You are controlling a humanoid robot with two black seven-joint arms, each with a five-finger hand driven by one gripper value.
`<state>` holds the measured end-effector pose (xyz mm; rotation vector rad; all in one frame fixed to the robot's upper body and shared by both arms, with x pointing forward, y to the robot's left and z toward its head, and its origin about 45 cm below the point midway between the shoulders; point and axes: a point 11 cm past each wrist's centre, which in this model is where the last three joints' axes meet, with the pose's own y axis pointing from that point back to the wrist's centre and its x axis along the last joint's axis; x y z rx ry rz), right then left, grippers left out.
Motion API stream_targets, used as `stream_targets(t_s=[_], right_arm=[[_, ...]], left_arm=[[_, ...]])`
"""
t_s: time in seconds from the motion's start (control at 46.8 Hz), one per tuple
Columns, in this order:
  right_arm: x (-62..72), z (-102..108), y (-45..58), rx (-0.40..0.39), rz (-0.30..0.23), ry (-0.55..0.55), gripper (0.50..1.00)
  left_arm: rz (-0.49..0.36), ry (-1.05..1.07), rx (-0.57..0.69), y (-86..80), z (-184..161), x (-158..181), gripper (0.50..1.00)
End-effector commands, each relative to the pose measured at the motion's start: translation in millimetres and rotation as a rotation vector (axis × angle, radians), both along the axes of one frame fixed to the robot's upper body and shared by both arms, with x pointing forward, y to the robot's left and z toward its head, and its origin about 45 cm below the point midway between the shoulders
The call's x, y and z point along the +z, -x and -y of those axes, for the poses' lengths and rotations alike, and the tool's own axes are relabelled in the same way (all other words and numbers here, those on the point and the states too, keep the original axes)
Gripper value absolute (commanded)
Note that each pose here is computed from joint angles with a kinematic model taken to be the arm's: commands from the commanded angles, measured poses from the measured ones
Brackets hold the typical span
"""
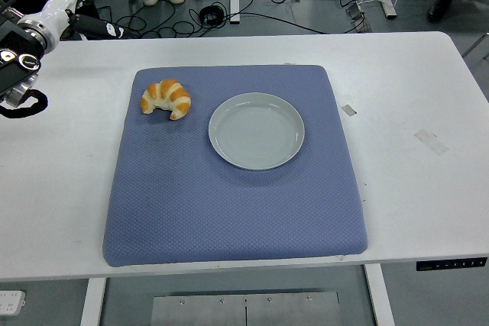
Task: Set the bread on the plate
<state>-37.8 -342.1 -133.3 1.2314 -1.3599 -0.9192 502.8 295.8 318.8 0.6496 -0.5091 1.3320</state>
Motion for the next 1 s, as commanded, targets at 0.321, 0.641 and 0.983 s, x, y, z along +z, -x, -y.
stream_targets(t_s=[0.321,0.641,0.983], right_arm=[[0.0,0,0.0,0.000,0.000,0.000,1.000],[0.0,0,0.0,0.000,0.000,0.001,1.000],[0.0,0,0.0,0.000,0.000,0.001,1.000]], left_arm=[[-0.048,-0.109,-0.024,3.5,17,-4,0.913],[-0.091,-0.193,-0.157,20.1,51,-10,0.913],[-0.165,-0.265,-0.236,27.8,51,-22,0.913]])
